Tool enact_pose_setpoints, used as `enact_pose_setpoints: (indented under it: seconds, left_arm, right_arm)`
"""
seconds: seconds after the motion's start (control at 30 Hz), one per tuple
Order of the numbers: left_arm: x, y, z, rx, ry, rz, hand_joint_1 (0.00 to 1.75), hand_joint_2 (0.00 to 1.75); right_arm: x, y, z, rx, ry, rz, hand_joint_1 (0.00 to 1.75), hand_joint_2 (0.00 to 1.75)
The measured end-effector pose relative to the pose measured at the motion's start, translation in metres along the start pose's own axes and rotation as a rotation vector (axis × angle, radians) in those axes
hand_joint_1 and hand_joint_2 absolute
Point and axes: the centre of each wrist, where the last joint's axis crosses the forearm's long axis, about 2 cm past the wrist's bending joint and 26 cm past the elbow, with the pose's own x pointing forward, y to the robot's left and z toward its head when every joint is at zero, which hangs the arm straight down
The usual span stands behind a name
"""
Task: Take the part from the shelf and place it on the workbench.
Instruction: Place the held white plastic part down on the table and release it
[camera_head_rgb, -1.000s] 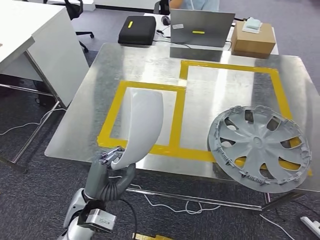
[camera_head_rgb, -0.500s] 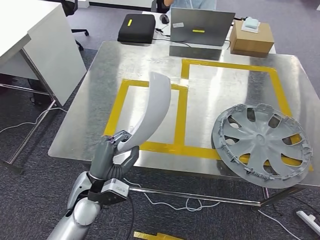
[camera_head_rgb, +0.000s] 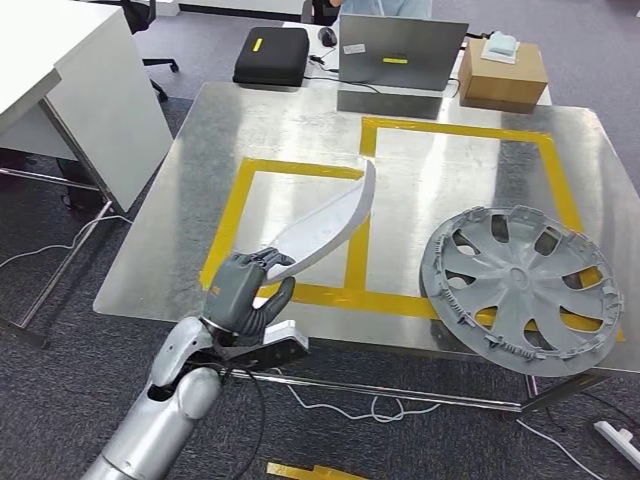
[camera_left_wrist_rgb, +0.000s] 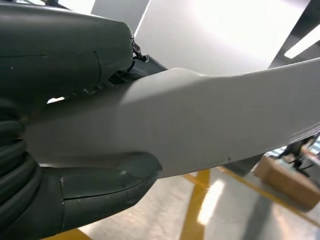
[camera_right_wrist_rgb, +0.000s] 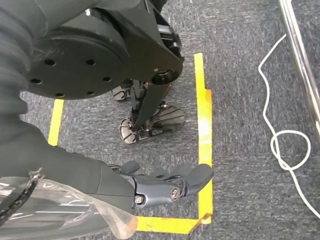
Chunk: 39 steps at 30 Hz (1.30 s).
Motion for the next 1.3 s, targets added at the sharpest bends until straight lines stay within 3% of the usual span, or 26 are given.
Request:
enact_pose_setpoints:
  seconds: [0.33,0.6,0.73,0.97,1.1,1.3]
  left_arm:
    - [-0.014,-0.011,-0.044,-0.153,0.142,-0.401,1.75,1.75]
    - [-0.025,-0.017,-0.063,-0.282,0.246,-0.572,1.75,1.75]
    - [-0.030,-0.022,-0.064,-0.328,0.273,-0.592,0.00,1.75]
    - [-0.031,-0.029,-0.062,-0.327,0.264,-0.569,0.00,1.75]
    - [-0.030,-0.030,-0.062,-0.297,0.245,-0.517,0.00,0.00]
    - [-0.025,-0.032,-0.051,-0.220,0.188,-0.263,0.00,0.00]
  right_arm:
    - [0.003,-0.001,-0.002,0.028,0.003,0.025,0.00,1.75]
    - [0.002,-0.005,-0.002,0.038,0.005,0.043,0.00,1.75]
    - [0.001,-0.005,-0.001,0.040,0.013,0.046,0.00,0.00]
    - [0.001,-0.005,-0.001,0.035,0.018,0.052,0.00,0.00]
    - [0.000,-0.005,-0.001,0.033,0.018,0.054,0.00,0.00]
    - [-0.001,-0.003,0.000,0.019,0.026,0.039,0.00,0.00]
